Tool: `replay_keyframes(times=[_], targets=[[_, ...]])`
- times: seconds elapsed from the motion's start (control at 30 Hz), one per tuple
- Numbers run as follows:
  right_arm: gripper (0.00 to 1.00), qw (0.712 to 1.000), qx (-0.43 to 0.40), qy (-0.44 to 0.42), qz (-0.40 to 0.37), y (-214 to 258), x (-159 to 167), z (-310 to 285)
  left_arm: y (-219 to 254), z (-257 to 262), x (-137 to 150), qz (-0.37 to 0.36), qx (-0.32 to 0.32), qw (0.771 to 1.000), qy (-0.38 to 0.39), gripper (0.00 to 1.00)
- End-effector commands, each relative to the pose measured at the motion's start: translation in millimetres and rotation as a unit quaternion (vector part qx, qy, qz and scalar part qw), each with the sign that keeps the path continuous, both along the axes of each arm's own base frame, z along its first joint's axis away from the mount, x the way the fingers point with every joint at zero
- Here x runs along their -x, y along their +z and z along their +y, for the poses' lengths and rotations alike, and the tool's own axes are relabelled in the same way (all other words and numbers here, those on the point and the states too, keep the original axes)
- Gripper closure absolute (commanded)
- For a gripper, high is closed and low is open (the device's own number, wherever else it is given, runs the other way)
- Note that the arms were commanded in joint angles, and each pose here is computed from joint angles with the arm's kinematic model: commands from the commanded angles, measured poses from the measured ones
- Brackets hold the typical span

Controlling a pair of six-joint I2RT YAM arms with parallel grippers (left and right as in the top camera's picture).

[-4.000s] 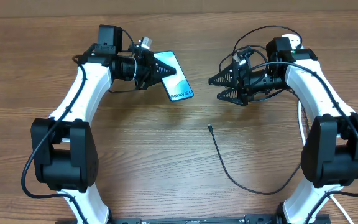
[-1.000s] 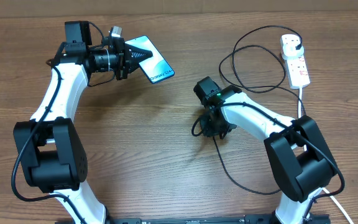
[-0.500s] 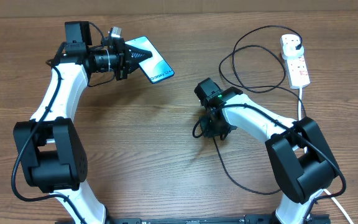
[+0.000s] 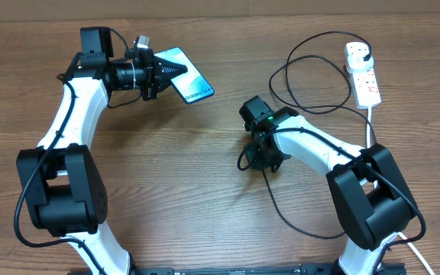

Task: Plug charger to phone and switch on socket
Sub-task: 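Close the right gripper on the USB-C plug end, then lift the plug with the right gripper toward the phone's bottom end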

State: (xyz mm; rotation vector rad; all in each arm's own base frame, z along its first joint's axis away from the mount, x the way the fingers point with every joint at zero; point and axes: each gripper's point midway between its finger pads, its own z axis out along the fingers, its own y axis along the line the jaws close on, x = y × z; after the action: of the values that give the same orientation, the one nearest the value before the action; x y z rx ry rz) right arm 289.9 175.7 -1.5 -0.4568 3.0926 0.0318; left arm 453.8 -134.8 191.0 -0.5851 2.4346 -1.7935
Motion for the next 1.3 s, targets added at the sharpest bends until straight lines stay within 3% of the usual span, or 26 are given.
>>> replay_keyframes(times=[0.0, 0.4, 0.5, 0.83, 1.07, 1.27], targets=[[0.82, 0.999, 0.019, 0.009, 0.034, -17, 20, -10, 4, -6, 3, -0.015, 0.006, 1.000, -0.016, 0.96], [0.90, 0.999, 0.017, 0.007, 0.030, -20, 20, -10, 4, -6, 3, -0.015, 0.006, 1.000, -0.016, 0.96], [0.96, 0.999, 0.017, 0.007, 0.030, -20, 20, -10, 4, -6, 3, -0.015, 0.006, 1.000, -0.016, 0.96], [0.96, 0.999, 0.018, 0.006, 0.032, -19, 20, -10, 4, -6, 3, -0.015, 0.006, 1.000, -0.016, 0.96], [0.96, 0.997, -0.043, -0.007, 0.064, 1, 17, 9, 5, -6, 3, -0.020, 0.007, 1.000, -0.018, 0.96], [0.96, 0.976, -0.175, -0.014, 0.128, 35, 20, 38, 19, -8, 3, -0.055, 0.032, 0.997, -0.038, 0.96]])
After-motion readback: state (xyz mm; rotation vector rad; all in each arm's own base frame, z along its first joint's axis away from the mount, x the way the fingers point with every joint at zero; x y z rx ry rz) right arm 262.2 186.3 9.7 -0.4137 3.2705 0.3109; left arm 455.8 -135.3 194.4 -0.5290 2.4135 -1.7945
